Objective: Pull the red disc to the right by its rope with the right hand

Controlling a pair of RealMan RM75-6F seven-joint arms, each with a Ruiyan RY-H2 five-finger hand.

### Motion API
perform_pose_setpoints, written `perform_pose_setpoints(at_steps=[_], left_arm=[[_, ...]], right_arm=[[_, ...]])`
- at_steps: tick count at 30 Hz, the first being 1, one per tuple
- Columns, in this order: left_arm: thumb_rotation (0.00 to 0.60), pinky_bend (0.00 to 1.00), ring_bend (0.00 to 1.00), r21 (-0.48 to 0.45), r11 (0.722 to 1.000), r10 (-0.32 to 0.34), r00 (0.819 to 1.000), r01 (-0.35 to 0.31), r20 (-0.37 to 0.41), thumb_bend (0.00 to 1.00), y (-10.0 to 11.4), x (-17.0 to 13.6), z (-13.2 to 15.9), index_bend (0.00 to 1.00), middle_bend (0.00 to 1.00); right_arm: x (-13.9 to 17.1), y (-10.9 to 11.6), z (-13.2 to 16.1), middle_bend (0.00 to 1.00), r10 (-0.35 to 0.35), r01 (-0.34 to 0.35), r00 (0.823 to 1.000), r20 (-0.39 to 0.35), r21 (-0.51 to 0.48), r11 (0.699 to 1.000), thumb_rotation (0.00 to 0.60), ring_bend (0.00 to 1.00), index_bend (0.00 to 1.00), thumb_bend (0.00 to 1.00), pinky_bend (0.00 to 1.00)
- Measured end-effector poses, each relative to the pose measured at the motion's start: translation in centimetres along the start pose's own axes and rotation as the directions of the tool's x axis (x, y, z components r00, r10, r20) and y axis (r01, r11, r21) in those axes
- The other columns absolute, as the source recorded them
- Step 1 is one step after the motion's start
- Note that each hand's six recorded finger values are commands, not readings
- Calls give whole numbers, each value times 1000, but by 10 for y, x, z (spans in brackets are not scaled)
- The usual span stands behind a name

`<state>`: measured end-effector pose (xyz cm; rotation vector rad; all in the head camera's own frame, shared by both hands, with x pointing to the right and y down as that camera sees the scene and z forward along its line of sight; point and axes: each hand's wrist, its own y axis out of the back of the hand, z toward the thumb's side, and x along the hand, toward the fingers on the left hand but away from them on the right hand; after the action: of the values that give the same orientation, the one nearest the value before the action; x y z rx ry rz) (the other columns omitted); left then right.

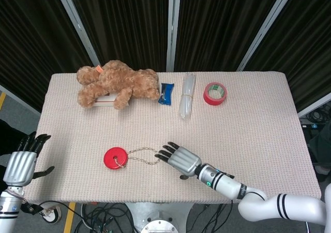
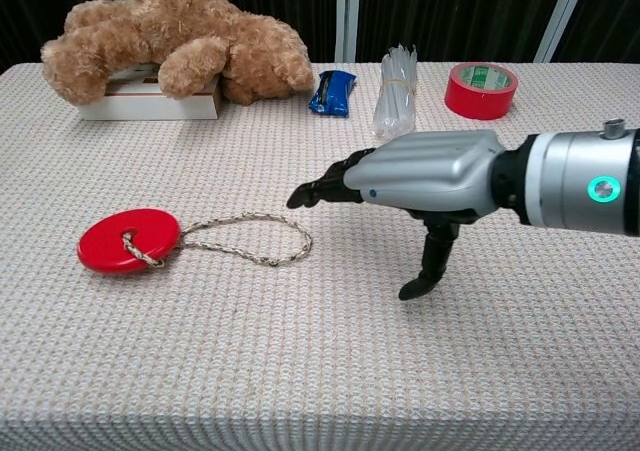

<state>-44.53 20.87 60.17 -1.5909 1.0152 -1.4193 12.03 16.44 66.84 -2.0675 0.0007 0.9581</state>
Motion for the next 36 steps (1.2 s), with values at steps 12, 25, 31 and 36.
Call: perform_pose_setpoints(at_steps=[12, 25, 31, 36], left_arm=[[600, 118, 24, -5, 1000, 3, 1000, -3, -9, 19, 0, -2, -5, 160, 146], [600, 118, 24, -7, 1000, 4, 1000, -4, -15, 19, -1, -3, -8, 160, 146], [600, 119, 24, -4, 1000, 3, 1000, -3, -16, 19, -1, -3, -8, 160, 147], [600, 118, 24, -5, 1000, 1, 1000, -2, -17, 19, -1, -3, -9, 160, 147]], right_arm=[[-29, -8, 15, 117, 52, -52, 998, -26, 0, 999, 600, 0, 0, 78, 0], [-32, -11, 14, 282, 63, -64, 998, -17, -7, 998, 600, 0, 0, 78, 0], [-32, -10, 12, 421, 58, -58, 998, -9, -22, 998, 600, 0, 0, 97, 0], [-33, -7, 11, 495, 41, -41, 999, -2, -40, 998, 600, 0, 0, 159, 0]])
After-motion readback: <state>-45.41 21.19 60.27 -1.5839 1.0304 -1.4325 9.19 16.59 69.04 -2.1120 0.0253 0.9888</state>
